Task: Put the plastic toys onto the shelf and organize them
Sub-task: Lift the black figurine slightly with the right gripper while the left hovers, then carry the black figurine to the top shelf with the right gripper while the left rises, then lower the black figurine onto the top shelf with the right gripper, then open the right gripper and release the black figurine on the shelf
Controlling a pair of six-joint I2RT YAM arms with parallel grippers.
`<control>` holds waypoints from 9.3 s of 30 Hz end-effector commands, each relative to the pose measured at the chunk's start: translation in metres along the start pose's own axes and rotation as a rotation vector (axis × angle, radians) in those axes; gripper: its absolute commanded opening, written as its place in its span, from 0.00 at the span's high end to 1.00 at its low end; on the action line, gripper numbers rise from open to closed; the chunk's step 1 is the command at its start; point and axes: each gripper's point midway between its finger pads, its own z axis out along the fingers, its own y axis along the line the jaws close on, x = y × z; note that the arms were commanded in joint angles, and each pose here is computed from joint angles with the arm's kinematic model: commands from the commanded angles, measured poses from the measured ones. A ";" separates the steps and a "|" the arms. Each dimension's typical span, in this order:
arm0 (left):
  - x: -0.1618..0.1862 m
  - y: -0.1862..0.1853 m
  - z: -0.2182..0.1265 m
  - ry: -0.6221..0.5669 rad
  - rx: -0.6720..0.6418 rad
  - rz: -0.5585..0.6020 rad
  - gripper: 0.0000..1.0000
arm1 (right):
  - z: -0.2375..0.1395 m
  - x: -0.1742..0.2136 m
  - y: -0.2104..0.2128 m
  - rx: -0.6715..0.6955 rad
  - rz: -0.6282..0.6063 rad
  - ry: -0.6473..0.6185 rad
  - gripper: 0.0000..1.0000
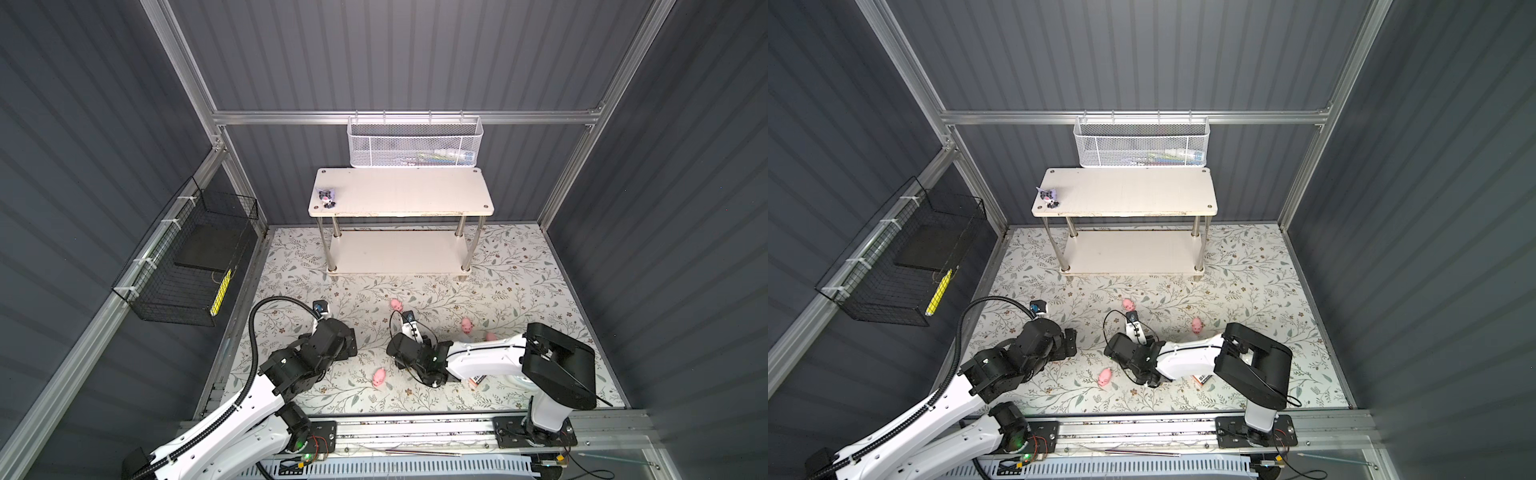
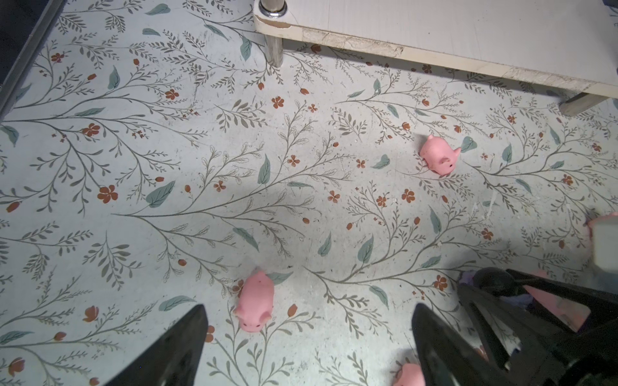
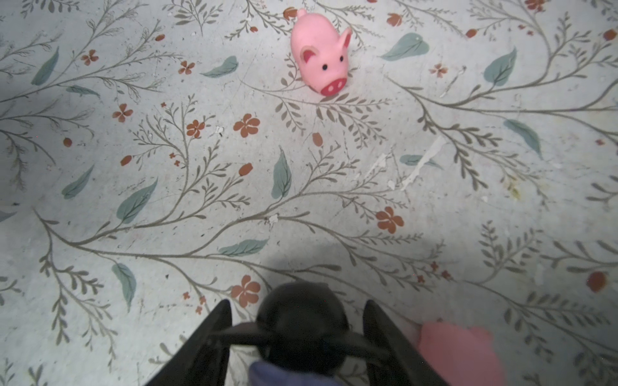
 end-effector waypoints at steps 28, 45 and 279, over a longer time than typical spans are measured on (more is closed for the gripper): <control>-0.012 0.003 -0.005 -0.024 -0.032 0.022 0.05 | 0.004 -0.009 -0.004 0.017 -0.005 -0.010 0.61; -0.013 0.005 -0.007 -0.029 -0.039 0.018 0.04 | -0.007 -0.016 -0.009 0.008 0.012 -0.044 0.66; -0.262 -0.073 -0.143 -0.384 0.213 0.236 0.00 | -0.095 -0.434 -0.015 -0.197 -0.056 -0.423 0.30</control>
